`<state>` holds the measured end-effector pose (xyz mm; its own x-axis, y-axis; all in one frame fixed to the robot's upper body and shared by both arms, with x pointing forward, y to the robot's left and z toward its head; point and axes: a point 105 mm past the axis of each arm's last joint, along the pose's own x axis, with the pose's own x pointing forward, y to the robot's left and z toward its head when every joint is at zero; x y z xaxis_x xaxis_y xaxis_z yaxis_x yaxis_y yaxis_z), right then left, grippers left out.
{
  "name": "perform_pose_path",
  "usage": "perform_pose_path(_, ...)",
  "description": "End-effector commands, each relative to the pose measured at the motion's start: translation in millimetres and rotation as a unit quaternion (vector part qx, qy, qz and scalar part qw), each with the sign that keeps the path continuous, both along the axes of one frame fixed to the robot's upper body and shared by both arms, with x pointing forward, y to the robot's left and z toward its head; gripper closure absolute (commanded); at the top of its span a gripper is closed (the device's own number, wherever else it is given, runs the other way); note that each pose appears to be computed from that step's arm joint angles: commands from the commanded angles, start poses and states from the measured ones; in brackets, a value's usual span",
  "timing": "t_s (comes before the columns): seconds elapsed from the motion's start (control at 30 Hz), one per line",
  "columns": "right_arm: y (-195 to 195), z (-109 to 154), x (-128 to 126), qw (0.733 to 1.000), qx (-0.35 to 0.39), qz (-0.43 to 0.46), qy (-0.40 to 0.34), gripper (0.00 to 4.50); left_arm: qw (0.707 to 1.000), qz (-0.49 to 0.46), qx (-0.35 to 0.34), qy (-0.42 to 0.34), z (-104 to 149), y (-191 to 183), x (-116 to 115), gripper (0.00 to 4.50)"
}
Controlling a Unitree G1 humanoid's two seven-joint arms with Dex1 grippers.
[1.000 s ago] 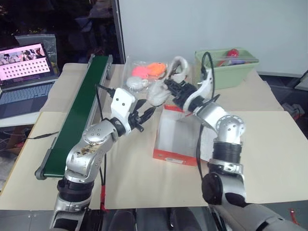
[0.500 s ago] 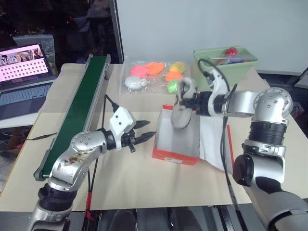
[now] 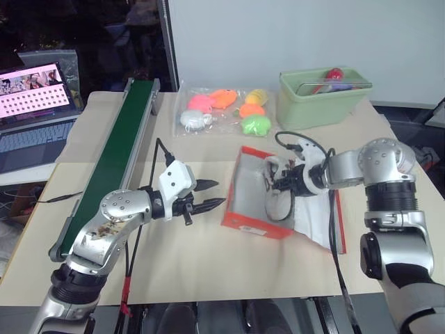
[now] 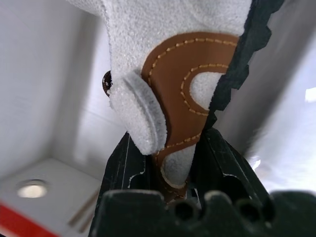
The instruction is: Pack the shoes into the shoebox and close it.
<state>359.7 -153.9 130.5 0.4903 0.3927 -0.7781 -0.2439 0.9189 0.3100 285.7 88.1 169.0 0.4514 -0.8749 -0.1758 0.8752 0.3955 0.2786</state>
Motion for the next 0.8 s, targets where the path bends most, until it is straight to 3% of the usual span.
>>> perform_pose_path(0.03, 2.4, -3.6, -0.9, 1.0, -0.001, 0.004, 0.001, 3.49, 0.999, -0.007, -0.004, -0.034, 14.4, -4.5, -4.6, 2.36)
perform_pose_path(0.17, 0.4, -13.1, -1.3, 1.0, -0.009, -0.005, 0.009, 3.49, 0.999, -0.006, -0.003, -0.036, 15.4, -5.0, -5.9, 2.36)
perform_pose_path(0.2, 1.0, -13.2, -0.9, 1.0, -0.006, -0.006, 0.009, 2.68, 0.999, -0.005, -0.002, -0.037, 15.4, -4.8, -5.9, 2.27)
perform_pose_path(0.27, 3.3, -11.6, 0.7, 1.0, 0.001, -0.008, 0.005, 2.19, 0.999, -0.005, -0.001, -0.037, 15.3, -4.3, -5.9, 2.27)
perform_pose_path(0.47, 18.4, 5.5, 6.8, 0.999, -0.005, 0.021, -0.037, 0.12, 0.999, -0.009, -0.001, -0.036, 15.9, -4.9, -6.6, 2.27)
perform_pose_path(0.8, 40.7, 58.7, 22.7, 0.974, -0.051, 0.084, -0.205, 0.12, 0.999, -0.012, -0.005, -0.036, 19.0, -6.8, -4.5, 2.27)
